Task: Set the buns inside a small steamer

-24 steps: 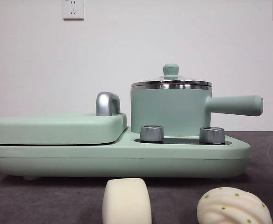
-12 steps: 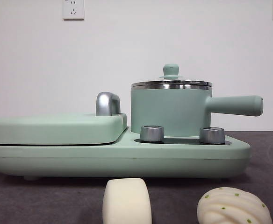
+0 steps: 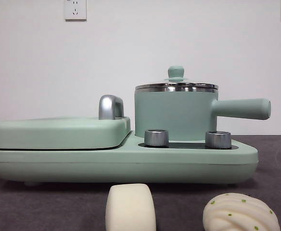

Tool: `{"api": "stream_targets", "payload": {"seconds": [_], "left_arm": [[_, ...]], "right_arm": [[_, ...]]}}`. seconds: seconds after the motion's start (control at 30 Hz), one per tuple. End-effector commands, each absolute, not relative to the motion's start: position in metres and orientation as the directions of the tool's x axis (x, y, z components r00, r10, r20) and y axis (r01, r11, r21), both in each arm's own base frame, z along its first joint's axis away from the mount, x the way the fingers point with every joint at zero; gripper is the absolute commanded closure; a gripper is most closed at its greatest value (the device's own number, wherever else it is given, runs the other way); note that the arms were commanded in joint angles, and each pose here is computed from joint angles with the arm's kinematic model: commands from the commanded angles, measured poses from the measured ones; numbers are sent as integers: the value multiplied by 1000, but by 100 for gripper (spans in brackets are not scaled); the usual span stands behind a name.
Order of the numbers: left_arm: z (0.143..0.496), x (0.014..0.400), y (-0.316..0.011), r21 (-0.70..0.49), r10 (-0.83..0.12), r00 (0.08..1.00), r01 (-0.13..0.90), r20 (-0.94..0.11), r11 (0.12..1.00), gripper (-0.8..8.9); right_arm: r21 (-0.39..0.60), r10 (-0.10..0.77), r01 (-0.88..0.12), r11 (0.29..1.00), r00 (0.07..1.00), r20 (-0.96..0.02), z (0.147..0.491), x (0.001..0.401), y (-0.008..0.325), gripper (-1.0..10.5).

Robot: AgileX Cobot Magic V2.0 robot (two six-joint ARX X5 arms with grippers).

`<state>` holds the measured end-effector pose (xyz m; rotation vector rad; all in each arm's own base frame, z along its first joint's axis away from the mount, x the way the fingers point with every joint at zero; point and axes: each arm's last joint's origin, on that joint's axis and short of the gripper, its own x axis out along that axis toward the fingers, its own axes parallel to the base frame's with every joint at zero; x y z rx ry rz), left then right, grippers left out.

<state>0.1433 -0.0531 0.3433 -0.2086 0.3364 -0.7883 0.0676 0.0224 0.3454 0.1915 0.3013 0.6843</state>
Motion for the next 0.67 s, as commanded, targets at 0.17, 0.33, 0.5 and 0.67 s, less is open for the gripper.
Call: {"api": "stream_targets", "payload": {"seconds": [0.17, 0.33, 0.5, 0.67], "left_arm": [[368, 150, -59, -223, -764, 613, 731, -200, 645, 792], [368, 151, -59, -222, -764, 614, 731, -199, 645, 770], [368, 151, -59, -217, -764, 616, 733, -192, 645, 430], [370, 151, -59, -213, -765, 618, 734, -182, 644, 345]], "right_arm": [[233, 689, -650, 723, 700, -187, 356, 70, 24, 932], [236, 689, -648, 724, 700, -189, 356, 70, 24, 904], [230, 657, -617, 753, 728, -196, 356, 70, 23, 572], [223, 606, -567, 793, 768, -205, 355, 72, 22, 329]]}}
